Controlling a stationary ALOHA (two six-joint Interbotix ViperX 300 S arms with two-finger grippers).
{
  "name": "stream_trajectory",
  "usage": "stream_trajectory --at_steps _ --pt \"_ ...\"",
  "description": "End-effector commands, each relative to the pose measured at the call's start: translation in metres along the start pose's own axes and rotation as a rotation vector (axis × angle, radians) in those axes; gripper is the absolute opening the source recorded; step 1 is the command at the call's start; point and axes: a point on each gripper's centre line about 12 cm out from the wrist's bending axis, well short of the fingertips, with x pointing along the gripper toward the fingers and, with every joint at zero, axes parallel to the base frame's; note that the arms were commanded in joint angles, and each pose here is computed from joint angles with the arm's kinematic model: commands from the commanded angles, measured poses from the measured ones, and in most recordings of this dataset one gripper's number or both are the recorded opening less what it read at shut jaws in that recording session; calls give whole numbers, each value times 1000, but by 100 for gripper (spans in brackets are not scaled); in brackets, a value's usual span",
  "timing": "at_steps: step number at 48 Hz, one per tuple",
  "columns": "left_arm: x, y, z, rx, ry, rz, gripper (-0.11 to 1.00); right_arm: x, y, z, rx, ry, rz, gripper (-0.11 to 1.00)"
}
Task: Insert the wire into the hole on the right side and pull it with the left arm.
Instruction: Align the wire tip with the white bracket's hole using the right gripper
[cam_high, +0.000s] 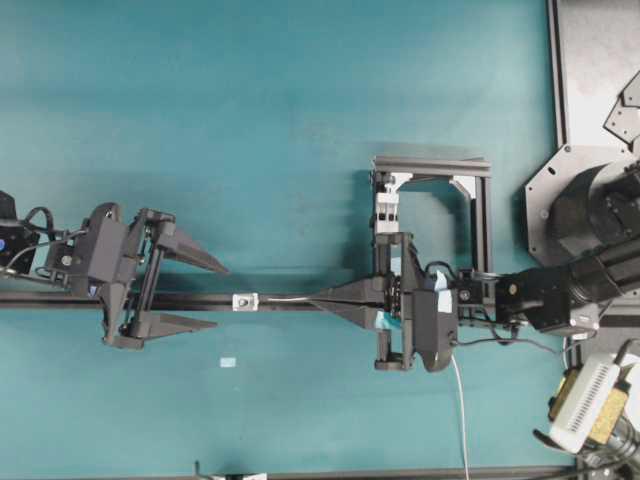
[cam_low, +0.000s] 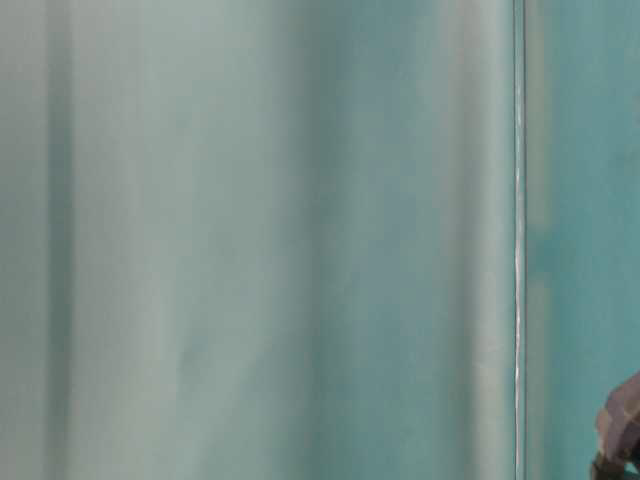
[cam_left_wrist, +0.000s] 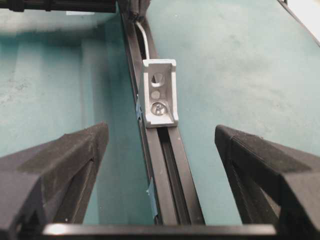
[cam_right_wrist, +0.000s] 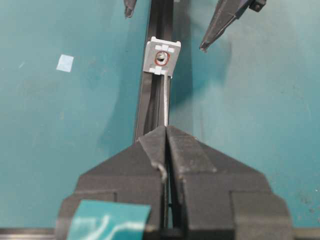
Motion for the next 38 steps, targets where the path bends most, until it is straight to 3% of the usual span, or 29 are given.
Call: stream_trajectory --at_steps 1,38 --pt "2 -2 12 -1 -43 -5 80 2 3 7 14 -31 2 2" --pt "2 -2 12 -1 -43 -3 80 5 5 7 10 -48 -5 2"
